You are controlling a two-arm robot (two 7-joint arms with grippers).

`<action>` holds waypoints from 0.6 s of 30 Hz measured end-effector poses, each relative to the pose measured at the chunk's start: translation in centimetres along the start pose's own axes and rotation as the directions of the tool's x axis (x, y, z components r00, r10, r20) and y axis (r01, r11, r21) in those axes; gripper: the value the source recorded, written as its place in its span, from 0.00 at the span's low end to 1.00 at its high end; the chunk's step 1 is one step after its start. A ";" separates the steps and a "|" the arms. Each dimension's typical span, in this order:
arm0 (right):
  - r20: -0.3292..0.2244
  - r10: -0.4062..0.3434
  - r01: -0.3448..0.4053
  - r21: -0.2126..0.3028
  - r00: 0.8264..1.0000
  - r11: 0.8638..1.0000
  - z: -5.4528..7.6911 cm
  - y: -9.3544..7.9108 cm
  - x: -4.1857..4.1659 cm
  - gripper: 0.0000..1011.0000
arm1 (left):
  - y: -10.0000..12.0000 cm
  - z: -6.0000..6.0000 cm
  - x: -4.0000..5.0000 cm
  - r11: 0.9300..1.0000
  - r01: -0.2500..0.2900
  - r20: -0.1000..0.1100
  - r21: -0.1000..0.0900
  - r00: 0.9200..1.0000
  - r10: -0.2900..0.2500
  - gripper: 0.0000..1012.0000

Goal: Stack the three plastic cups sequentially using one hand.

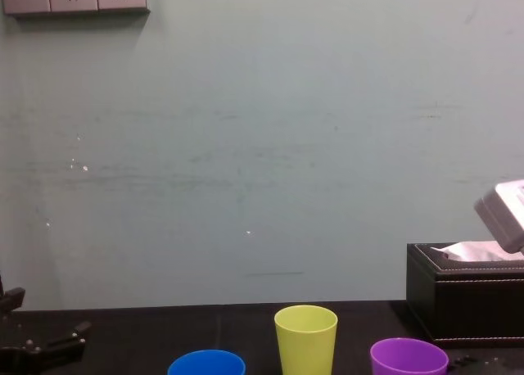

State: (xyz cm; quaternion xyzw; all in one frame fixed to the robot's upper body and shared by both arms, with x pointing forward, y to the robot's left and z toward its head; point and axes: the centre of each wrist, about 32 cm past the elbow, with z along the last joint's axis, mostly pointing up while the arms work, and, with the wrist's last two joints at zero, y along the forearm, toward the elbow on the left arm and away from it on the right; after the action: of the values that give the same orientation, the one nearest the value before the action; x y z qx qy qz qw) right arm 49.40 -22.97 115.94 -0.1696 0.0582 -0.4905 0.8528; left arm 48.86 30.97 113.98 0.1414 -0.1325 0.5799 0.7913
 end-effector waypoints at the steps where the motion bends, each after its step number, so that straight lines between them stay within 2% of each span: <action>1: -0.002 0.002 -0.002 0.002 1.000 1.000 0.0 0.1 -0.02 0.99 | 0.0 0.0 0.00 1.000 0.000 0.000 0.000 1.000 0.000 0.99; 18: -0.008 0.010 -0.010 0.010 1.000 1.000 0.1 0.4 -0.13 0.99 | 0.0 0.0 0.00 1.000 0.000 0.000 0.000 1.000 0.000 0.99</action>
State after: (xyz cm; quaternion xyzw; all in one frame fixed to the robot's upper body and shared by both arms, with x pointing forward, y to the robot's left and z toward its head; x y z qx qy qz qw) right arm 49.66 -22.68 115.85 -0.1629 0.0599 -0.4870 0.8560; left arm 48.86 30.97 113.98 0.1415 -0.1325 0.5799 0.7913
